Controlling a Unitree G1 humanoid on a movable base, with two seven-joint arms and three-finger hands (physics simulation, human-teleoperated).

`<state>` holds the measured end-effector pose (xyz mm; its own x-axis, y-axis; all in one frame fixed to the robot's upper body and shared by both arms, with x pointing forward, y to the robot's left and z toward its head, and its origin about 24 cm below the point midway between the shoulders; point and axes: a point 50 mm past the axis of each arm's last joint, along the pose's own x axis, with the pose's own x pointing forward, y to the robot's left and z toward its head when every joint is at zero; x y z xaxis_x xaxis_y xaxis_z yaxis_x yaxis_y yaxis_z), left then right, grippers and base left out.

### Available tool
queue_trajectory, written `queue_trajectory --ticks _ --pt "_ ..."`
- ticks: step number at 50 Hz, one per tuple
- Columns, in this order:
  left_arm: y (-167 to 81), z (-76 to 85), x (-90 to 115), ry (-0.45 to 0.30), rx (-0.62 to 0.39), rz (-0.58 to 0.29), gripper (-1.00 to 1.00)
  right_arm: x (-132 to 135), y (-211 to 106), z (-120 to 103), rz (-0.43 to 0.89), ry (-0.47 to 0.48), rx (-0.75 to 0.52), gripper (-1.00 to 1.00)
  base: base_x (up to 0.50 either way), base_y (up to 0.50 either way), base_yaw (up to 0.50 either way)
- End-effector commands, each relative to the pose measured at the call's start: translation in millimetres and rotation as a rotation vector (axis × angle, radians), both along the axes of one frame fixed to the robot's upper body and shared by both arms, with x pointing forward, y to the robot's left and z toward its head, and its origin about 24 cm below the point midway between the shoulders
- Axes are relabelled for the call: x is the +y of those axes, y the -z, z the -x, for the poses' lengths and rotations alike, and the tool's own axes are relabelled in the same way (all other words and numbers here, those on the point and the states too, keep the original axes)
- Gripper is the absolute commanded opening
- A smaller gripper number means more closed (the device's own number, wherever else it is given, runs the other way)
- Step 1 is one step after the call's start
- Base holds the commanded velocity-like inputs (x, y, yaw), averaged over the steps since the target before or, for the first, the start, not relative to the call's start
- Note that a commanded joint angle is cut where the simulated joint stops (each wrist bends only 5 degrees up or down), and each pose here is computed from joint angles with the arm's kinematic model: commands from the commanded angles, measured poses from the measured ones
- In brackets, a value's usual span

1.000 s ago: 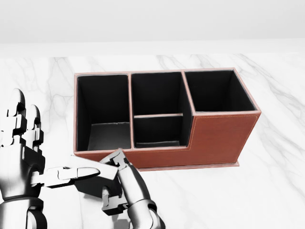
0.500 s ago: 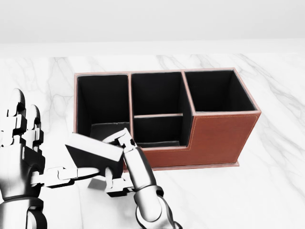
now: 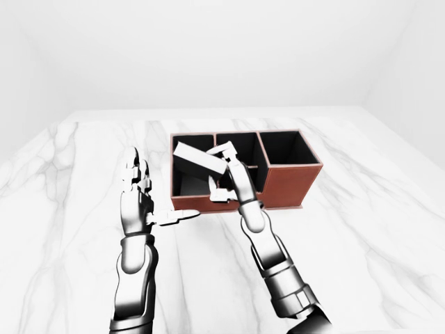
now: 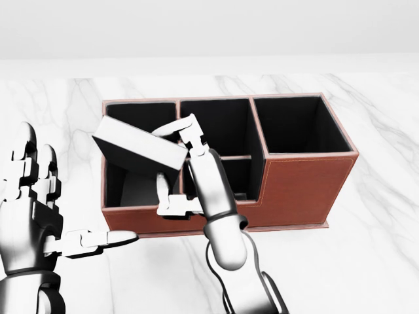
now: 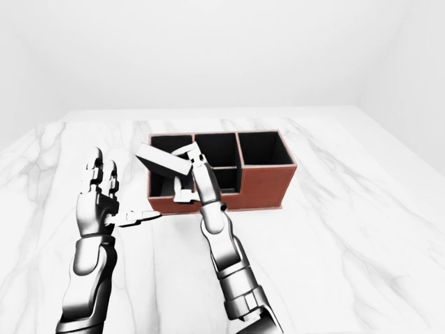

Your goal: Pick up the book and place it in the right compartment of the caddy.

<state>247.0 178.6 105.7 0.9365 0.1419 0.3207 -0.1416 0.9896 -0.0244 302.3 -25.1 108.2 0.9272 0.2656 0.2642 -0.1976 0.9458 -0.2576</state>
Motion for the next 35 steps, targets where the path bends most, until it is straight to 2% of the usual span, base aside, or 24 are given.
queue_trajectory --ticks 1,2,3,4,5,7,13,35 --pt "2.4 0.3 -0.9 0.019 0.01 0.005 1.0 -16.0 -45.6 4.4 -0.106 0.024 -0.171 -1.0 0.0 0.0 0.0" --pt "3.2 0.1 -0.9 0.019 0.013 0.005 1.0 -16.5 -46.8 4.9 -0.102 0.025 -0.178 -1.0 0.0 0.0 0.0" --pt "3.8 -0.2 -0.8 0.019 0.016 0.006 1.0 -17.4 -33.7 2.5 -0.086 0.041 -0.134 -1.0 0.0 0.0 0.0" --pt "4.0 -0.2 -0.7 0.019 0.017 0.006 1.0 -18.0 -47.4 5.5 -0.101 0.029 -0.185 -1.0 0.0 0.0 0.0" --pt "3.9 -0.2 -0.8 0.019 0.016 0.005 1.0 -18.8 -36.4 3.0 -0.089 0.04 -0.145 -1.0 0.0 0.0 0.0" --pt "3.6 0.0 -0.8 0.019 0.015 0.005 1.0 -20.6 -48.2 4.6 -0.104 0.035 -0.187 -1.0 0.0 0.0 0.0" --pt "3.7 0.1 -1.0 0.019 0.015 0.006 1.0 -29.3 -56.2 4.0 -0.118 0.058 -0.2 -1.0 0.0 0.0 0.0" --pt "4.5 -0.4 -1.2 0.02 0.019 0.004 1.0 -71.5 -80.0 13.7 -0.079 0.211 -0.365 -1.0 0.0 0.0 0.0"
